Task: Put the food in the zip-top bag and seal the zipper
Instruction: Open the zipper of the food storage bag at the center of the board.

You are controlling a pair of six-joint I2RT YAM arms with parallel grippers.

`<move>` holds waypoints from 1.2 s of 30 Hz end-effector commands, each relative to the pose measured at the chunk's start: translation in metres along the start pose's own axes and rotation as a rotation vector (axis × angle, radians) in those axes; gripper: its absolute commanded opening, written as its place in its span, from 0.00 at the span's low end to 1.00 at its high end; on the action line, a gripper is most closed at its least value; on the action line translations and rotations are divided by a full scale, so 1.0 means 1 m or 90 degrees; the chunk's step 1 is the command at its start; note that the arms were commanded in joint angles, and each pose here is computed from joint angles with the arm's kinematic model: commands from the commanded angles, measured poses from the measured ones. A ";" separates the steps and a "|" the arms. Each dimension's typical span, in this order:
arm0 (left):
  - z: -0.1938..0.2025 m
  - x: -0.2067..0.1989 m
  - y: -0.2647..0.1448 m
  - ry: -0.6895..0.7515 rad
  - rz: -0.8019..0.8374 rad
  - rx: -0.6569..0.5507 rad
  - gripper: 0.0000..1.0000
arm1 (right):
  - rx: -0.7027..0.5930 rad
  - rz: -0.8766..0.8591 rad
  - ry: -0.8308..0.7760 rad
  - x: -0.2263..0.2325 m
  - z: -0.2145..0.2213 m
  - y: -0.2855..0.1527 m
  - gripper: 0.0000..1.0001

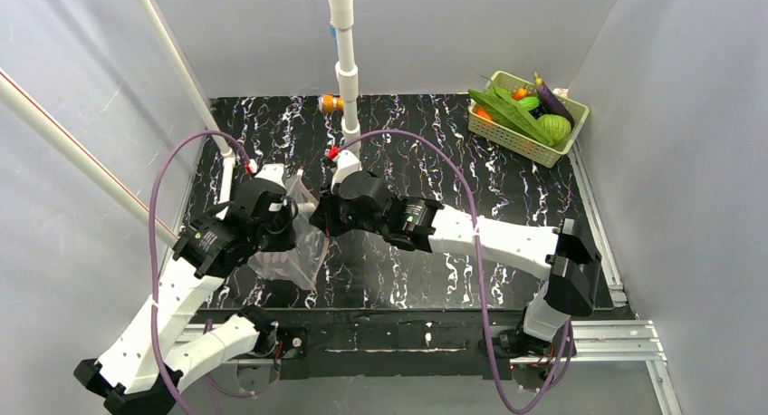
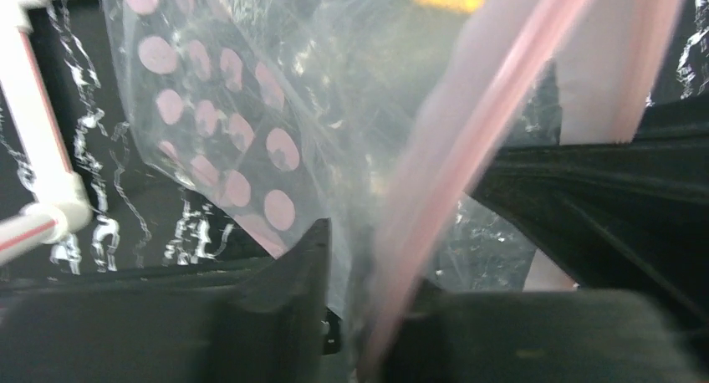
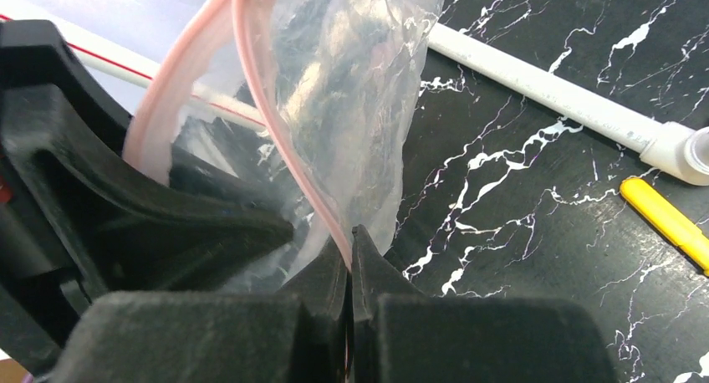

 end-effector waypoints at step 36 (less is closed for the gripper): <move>-0.034 -0.029 0.044 0.228 0.085 -0.110 0.00 | -0.008 0.025 -0.117 -0.086 -0.044 -0.157 0.88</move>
Point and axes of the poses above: each gripper's point midway between its finger pads, its own y axis out along the fingers, its own x axis along the line the jaws close on, z = x × y, the point moved 6 cm from there along -y, back along the fingers, and after that the axes turned 14 degrees about -y, right-handed, at the moved point
